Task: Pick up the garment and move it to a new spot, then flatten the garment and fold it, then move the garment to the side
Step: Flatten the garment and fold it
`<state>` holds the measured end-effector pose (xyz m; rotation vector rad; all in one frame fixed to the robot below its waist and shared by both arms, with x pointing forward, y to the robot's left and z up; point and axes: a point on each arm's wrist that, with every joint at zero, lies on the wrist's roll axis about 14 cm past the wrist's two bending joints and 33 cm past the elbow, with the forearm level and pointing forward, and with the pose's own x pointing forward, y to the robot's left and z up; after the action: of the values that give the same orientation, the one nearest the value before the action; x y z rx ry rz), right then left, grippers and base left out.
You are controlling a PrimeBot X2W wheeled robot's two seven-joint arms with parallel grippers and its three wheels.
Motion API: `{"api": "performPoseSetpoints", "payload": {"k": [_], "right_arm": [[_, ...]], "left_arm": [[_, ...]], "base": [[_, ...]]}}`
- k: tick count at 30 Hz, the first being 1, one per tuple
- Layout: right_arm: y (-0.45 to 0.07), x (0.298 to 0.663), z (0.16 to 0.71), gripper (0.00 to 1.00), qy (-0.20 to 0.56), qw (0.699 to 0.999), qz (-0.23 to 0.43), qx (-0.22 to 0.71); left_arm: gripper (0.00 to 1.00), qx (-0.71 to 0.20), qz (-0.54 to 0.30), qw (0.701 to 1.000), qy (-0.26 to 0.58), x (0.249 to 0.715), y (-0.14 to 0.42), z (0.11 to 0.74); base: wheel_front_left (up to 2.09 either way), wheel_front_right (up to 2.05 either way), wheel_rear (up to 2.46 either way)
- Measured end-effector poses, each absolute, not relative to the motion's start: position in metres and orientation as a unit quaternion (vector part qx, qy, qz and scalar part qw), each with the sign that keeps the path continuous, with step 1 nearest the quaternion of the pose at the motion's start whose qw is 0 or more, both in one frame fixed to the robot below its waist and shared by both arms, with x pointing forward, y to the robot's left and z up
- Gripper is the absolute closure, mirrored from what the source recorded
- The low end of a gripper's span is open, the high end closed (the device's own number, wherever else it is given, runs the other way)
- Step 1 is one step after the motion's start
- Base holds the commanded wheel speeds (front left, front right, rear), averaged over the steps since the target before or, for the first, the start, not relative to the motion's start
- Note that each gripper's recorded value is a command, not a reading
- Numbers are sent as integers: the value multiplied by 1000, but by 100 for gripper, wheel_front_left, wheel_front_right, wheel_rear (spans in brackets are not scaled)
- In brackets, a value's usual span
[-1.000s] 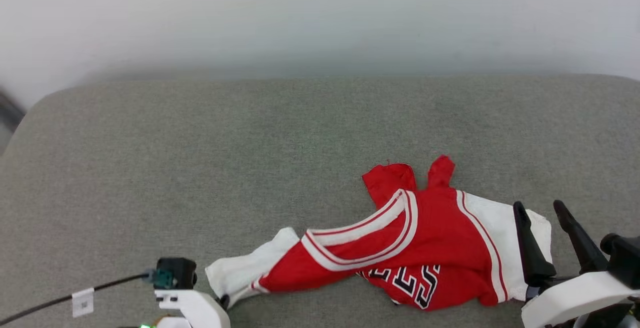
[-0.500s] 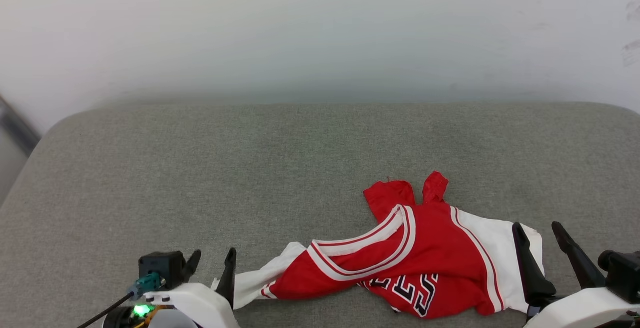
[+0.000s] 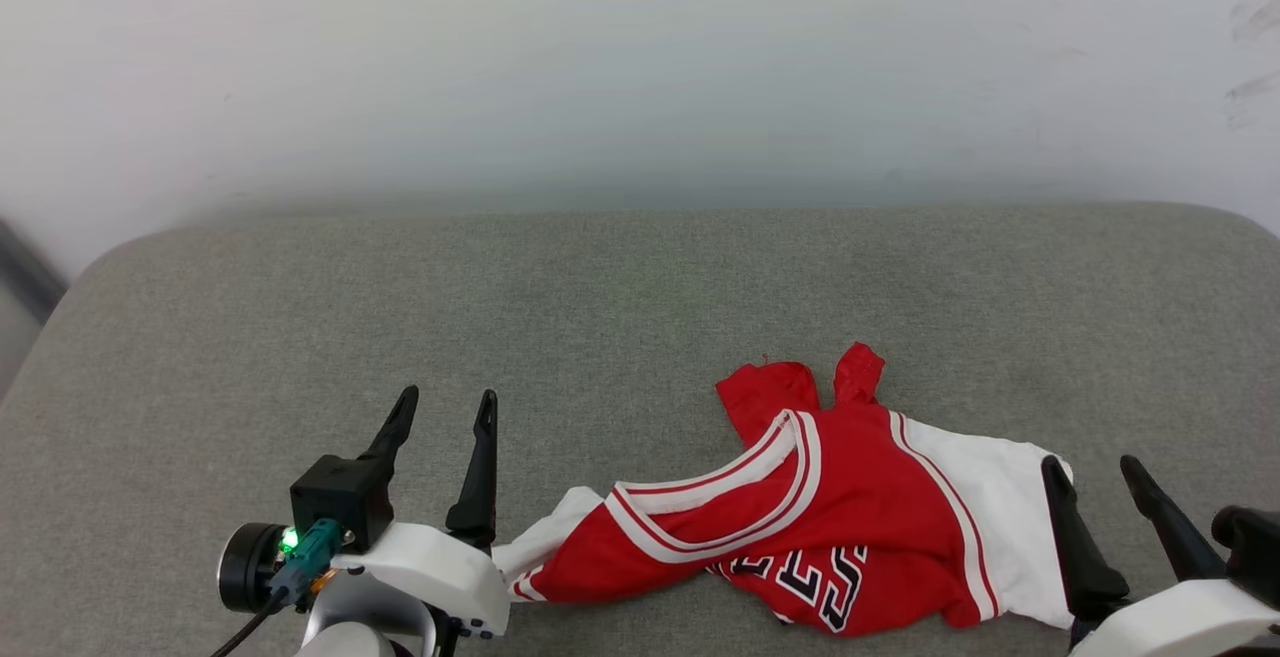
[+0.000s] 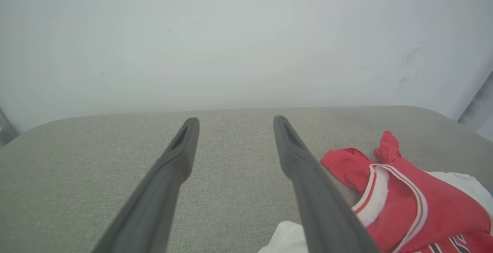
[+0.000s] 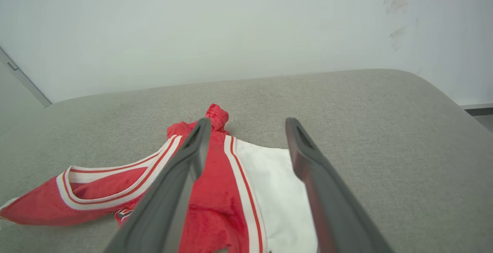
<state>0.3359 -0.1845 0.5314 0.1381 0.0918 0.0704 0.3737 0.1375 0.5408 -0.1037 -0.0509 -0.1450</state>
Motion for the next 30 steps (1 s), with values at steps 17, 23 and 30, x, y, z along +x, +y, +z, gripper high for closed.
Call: {"api": "performPoseSetpoints", "payload": {"k": [17, 23, 30], "right_arm": [[-259, 356, 426, 0, 367, 922, -50, 116], [-244, 387, 405, 0, 436, 893, -21, 113], [-235, 409, 371, 0, 490, 864, -7, 115]], "left_arm": [[0, -58, -24, 998, -33, 391, 161, 535], [0, -59, -8, 998, -18, 401, 170, 521], [0, -60, -1, 998, 0, 414, 174, 504]], "base": [[0, 0, 0], [0, 0, 0], [0, 0, 0]]}}
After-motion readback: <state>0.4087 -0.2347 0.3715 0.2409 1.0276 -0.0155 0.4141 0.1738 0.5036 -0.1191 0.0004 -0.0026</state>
